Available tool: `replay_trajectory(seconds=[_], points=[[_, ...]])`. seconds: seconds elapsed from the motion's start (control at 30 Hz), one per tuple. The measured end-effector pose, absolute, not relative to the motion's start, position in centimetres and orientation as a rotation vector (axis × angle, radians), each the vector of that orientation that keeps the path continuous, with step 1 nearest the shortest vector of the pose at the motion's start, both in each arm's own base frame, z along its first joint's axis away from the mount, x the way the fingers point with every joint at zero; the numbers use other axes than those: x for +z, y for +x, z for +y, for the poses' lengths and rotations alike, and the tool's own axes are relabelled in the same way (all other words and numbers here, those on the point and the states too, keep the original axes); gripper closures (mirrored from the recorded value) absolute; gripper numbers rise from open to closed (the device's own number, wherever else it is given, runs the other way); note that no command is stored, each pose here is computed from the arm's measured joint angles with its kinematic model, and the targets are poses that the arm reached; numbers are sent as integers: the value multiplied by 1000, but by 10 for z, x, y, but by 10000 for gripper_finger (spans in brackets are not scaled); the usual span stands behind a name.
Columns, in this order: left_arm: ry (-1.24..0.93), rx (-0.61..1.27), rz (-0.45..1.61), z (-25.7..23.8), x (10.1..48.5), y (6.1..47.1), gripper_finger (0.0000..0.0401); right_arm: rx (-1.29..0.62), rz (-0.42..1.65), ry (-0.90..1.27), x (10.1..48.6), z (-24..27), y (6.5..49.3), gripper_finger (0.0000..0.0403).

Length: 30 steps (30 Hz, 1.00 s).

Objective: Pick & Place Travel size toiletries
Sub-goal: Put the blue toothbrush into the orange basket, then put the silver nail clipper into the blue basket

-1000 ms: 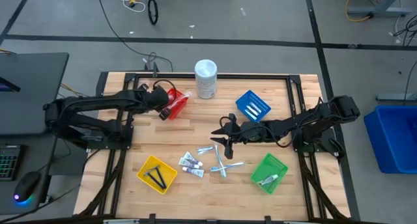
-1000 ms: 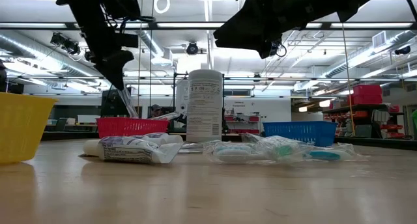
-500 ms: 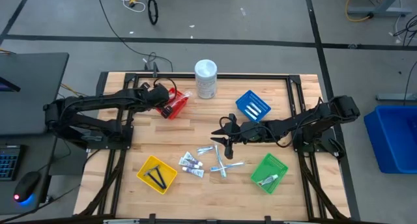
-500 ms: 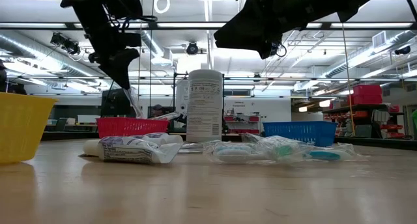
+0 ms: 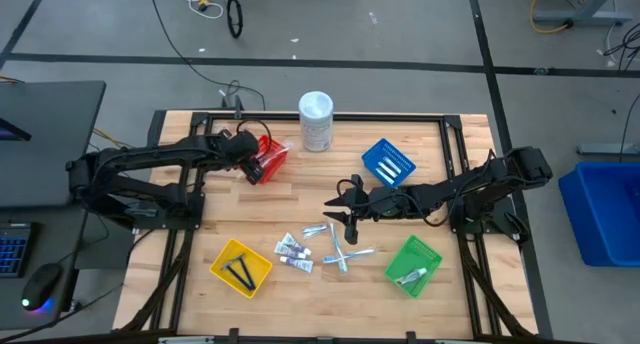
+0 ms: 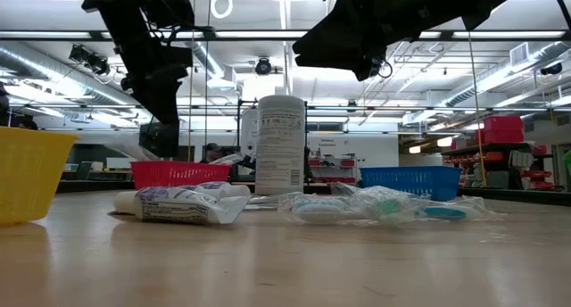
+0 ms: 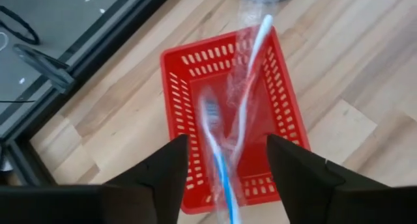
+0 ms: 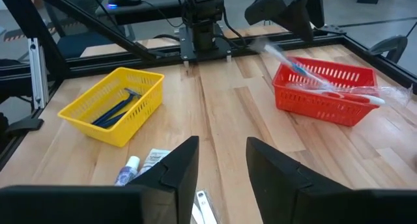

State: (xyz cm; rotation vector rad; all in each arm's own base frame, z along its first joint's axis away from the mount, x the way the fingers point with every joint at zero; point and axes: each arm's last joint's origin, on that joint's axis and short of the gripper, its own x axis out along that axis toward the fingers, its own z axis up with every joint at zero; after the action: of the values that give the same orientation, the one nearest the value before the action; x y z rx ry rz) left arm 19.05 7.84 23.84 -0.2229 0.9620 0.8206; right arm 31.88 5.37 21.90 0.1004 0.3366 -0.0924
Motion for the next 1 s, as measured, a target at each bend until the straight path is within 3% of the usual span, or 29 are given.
replay_trajectory(seconds=[0.17, 0.4, 0.63, 1.0], points=[[-242, 805, 920, 76, 245, 186, 179, -92, 336, 100, 219, 54, 319, 265], [-311, 745, 776, 71, 263, 178, 202, -92, 346, 94, 218, 54, 318, 273], [-251, 579, 612, 61, 281, 186, 223, -96, 389, 84, 214, 53, 317, 254], [-224, 462, 537, 43, 287, 197, 266, -74, 518, 66, 203, 53, 311, 227]])
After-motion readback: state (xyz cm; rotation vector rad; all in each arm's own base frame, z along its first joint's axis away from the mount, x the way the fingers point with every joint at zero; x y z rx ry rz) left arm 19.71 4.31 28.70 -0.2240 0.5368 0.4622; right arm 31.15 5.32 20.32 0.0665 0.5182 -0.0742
